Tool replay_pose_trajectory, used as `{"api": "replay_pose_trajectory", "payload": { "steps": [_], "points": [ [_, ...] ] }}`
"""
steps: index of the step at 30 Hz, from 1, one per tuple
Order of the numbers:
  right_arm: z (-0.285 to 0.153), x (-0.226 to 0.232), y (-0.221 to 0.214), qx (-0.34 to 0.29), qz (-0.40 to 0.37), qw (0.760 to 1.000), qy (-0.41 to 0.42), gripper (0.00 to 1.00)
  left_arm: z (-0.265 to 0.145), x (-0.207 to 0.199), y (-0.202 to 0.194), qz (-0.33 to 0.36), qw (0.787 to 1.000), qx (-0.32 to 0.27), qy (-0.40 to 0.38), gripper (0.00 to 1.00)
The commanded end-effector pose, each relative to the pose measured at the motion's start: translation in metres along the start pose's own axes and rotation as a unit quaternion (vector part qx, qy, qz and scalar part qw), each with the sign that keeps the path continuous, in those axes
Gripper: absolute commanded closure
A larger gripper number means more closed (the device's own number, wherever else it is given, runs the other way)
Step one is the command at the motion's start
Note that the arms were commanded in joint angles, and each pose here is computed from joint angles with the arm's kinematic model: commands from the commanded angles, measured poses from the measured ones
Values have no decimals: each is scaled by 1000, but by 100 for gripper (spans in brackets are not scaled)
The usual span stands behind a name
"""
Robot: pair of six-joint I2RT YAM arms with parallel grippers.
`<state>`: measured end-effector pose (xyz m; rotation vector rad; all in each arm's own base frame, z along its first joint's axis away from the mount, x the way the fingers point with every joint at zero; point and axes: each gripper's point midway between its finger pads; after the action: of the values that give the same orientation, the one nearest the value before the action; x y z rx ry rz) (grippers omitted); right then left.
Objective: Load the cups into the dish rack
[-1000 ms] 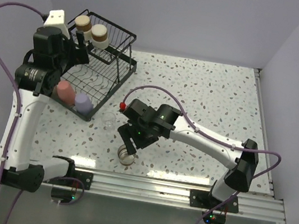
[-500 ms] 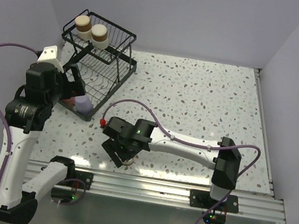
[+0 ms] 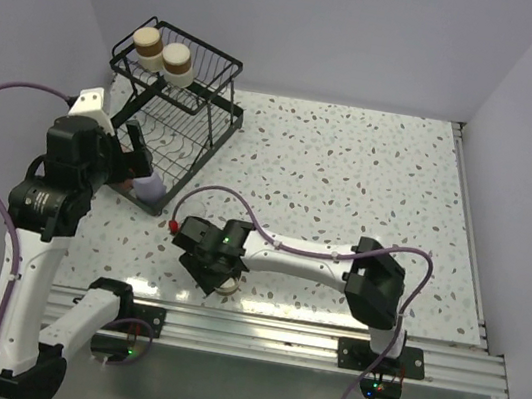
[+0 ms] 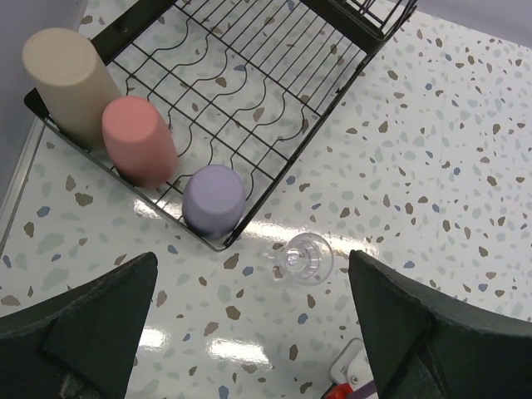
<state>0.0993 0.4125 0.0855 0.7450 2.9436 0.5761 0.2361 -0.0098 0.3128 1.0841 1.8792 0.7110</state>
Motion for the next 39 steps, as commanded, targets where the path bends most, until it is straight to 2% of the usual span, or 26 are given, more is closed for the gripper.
{"api": "replay_pose_trajectory", "payload": {
  "steps": [1,2,4,6,9,13,16,18,21,24,26,27,29,30,32,33,35,36,37,39],
  "points": [
    [14,-10,0,-1,-16,1000,-25,55,0,-1,8,12,1000,-4,2,0],
    [16,-12,-1,1,-17,999,-28,67,1,-2,9,14,1000,-4,3,0],
    [18,-14,-3,6,-18,999,-37,78,3,-3,12,19,1000,-6,3,0],
    [16,-20,-3,8,-18,998,-53,98,6,-5,14,20,1000,-6,2,0],
    [0,-28,7,-9,-21,997,-74,100,11,-8,15,20,1000,-5,-1,0],
    [-65,-45,46,-86,-8,991,-106,100,13,-19,19,22,999,-3,-25,0],
    [-115,-65,65,-131,40,986,-98,100,9,-34,25,21,998,-3,-59,0],
    [-140,-96,69,-150,91,980,-94,100,7,-44,32,18,996,-14,-83,0],
    [-182,-135,67,-194,170,964,-69,100,-1,-77,39,8,987,-12,-162,0],
    [-232,-164,65,-262,220,938,-46,100,0,-115,46,-10,969,3,-247,0],
    [-267,-177,65,-314,242,918,-28,100,2,-143,41,-20,947,38,-317,0],
    [-277,-180,64,-326,255,910,-20,100,-8,-166,50,-31,925,35,-377,0],
    [-298,-195,64,-361,276,891,-17,100,1,-181,46,-49,905,51,-420,0],
    [-308,-192,61,-375,285,882,1,100,-8,-197,56,-59,882,41,-466,0],
    [-324,-210,59,-410,308,858,5,100,8,-205,49,-76,869,62,-485,0],
    [-324,-206,52,-411,327,850,36,100,8,-212,52,-80,860,61,-501,0],
    [-331,-230,46,-438,361,822,52,100,21,-224,43,-78,852,78,-512,0],
    [-318,-236,39,-430,400,806,78,100,22,-231,40,-74,848,82,-519,0],
    [-336,-230,45,-467,378,791,116,100,28,-242,30,-69,843,100,-525,0],
    [-332,-245,37,-476,419,760,141,100,31,-255,19,-57,836,116,-533,0]
  ]
}}
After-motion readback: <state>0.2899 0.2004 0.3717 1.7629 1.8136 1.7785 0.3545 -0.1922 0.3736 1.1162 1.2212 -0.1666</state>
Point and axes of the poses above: each gripper's point midway between its finger pads, its own z axis out along the fingers, its own x axis along the line the jaws close on, y = z × x, and after that the axes turned 11 degrees about -z, right-handed
